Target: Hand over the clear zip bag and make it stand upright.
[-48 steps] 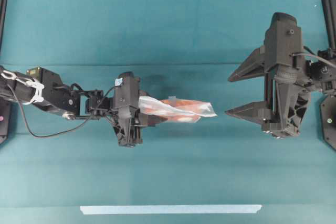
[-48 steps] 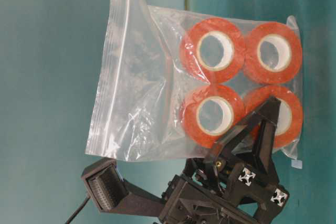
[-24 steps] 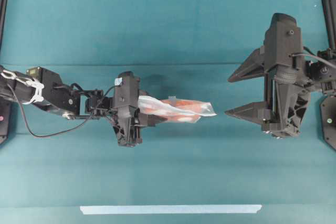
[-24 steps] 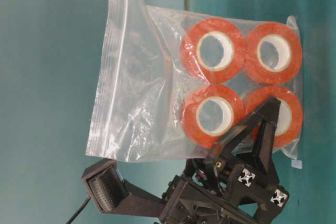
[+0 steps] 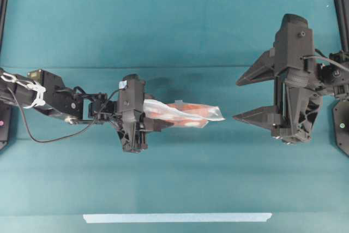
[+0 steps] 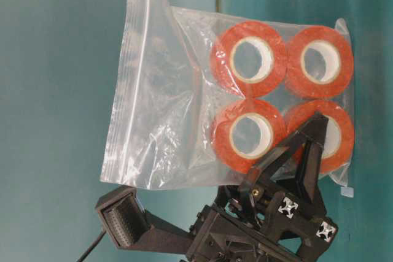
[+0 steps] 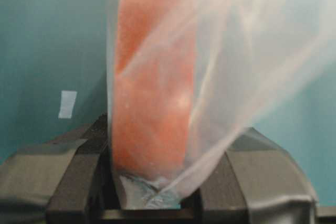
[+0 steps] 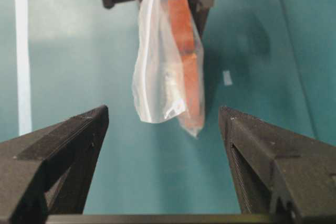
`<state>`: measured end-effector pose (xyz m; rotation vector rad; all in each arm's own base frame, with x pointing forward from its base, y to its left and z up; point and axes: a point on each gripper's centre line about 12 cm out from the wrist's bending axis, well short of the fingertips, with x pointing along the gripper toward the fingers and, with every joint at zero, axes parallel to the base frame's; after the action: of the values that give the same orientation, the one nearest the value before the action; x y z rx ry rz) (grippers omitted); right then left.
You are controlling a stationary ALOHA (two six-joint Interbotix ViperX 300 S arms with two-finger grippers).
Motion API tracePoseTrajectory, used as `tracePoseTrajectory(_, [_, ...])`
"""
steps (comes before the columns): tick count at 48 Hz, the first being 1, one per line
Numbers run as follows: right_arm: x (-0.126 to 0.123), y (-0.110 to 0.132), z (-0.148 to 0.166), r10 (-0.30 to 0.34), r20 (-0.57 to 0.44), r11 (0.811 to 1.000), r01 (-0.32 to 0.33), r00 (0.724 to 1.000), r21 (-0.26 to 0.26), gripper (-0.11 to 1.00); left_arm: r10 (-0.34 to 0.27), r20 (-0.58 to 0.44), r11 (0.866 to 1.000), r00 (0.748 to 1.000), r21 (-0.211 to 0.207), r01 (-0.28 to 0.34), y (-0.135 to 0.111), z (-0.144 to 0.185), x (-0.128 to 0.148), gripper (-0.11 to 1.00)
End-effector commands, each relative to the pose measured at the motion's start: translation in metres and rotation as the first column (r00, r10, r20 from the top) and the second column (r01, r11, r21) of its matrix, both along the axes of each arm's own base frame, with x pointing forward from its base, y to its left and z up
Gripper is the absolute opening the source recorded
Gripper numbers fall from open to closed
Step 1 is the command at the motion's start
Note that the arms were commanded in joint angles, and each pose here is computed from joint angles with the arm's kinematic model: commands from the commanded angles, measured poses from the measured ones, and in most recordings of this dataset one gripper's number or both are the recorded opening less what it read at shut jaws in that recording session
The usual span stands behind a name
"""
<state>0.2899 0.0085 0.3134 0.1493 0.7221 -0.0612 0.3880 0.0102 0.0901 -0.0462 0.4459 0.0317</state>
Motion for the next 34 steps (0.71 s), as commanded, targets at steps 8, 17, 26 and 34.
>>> tracePoseTrajectory(8, [-0.0010,0.0006,0.0072,-0.005,0.027,1.000,0.005,1.000,0.011,0.87,0.000,0.018,1.000,1.000,-0.002,0.000,-0.0005,0.0061,0.0019,0.25])
tracePoseTrajectory(17, [-0.0013,0.0005,0.0072,-0.005,0.029,1.000,0.005,1.000,0.011,0.87,0.000,0.014,1.000,1.000,-0.002,0.000,-0.0006,0.0054,0.0013,0.25])
tracePoseTrajectory(26, [-0.0015,0.0005,0.0066,-0.005,0.027,1.000,0.005,1.000,0.011,0.87,-0.001,0.009,1.000,1.000,-0.003,0.001,-0.0007,0.0049,0.0011,0.25])
tracePoseTrajectory(34, [-0.0016,0.0005,0.0048,-0.006,0.021,1.000,0.006,1.000,0.012,0.88,0.000,0.009,1.000,1.000,-0.004,0.000,-0.0006,0.0049,0.0011,0.25])
